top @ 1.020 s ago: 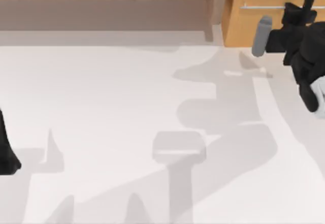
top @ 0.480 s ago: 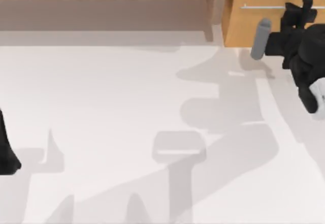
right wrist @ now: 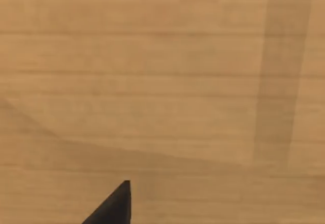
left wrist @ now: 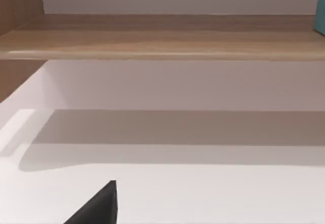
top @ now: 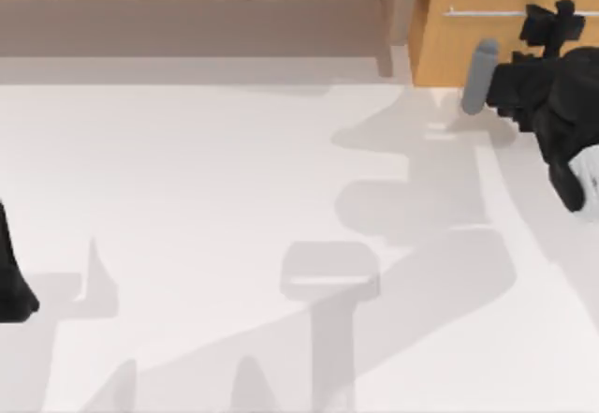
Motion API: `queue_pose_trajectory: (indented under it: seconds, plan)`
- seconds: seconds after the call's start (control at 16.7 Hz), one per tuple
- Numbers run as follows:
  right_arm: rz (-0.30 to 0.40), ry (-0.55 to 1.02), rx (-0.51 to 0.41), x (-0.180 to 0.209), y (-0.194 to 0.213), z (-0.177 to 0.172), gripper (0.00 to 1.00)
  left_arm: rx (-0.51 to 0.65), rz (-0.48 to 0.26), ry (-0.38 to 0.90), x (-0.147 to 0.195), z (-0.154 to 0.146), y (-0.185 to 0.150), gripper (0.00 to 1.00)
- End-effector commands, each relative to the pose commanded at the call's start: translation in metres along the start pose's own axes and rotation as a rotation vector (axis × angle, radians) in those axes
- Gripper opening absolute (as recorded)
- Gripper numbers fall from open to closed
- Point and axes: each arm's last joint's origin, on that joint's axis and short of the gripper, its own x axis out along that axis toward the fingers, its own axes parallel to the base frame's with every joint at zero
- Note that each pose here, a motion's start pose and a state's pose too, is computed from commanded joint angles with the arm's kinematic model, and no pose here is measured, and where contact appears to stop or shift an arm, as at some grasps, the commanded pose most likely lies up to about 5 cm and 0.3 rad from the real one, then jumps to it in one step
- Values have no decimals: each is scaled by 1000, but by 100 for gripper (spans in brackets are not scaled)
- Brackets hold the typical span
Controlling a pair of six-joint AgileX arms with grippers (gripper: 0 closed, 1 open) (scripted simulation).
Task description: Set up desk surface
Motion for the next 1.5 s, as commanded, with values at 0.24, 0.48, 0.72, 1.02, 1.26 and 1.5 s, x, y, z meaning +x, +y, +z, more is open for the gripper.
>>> queue_pose_trajectory:
  seconds: [0.24,0.48,0.72,1.02,1.26,1.5]
  plan:
    - [50,-6,-1,-8,12,2,100,0,0,0,0,0,0,100]
    - [-83,-55,15,-16,-16,22,100,0,0,0,0,0,0,100]
    - [-126,-101,16,-33,-24,38,100,0,0,0,0,0,0,100]
    - [-10,-51,0,-45,1,17,100,0,0,0,0,0,0,100]
    - [55,-5,-2,-48,14,1,100,0,0,0,0,0,0,100]
    - [47,-10,-1,-48,12,3,100,0,0,0,0,0,0,100]
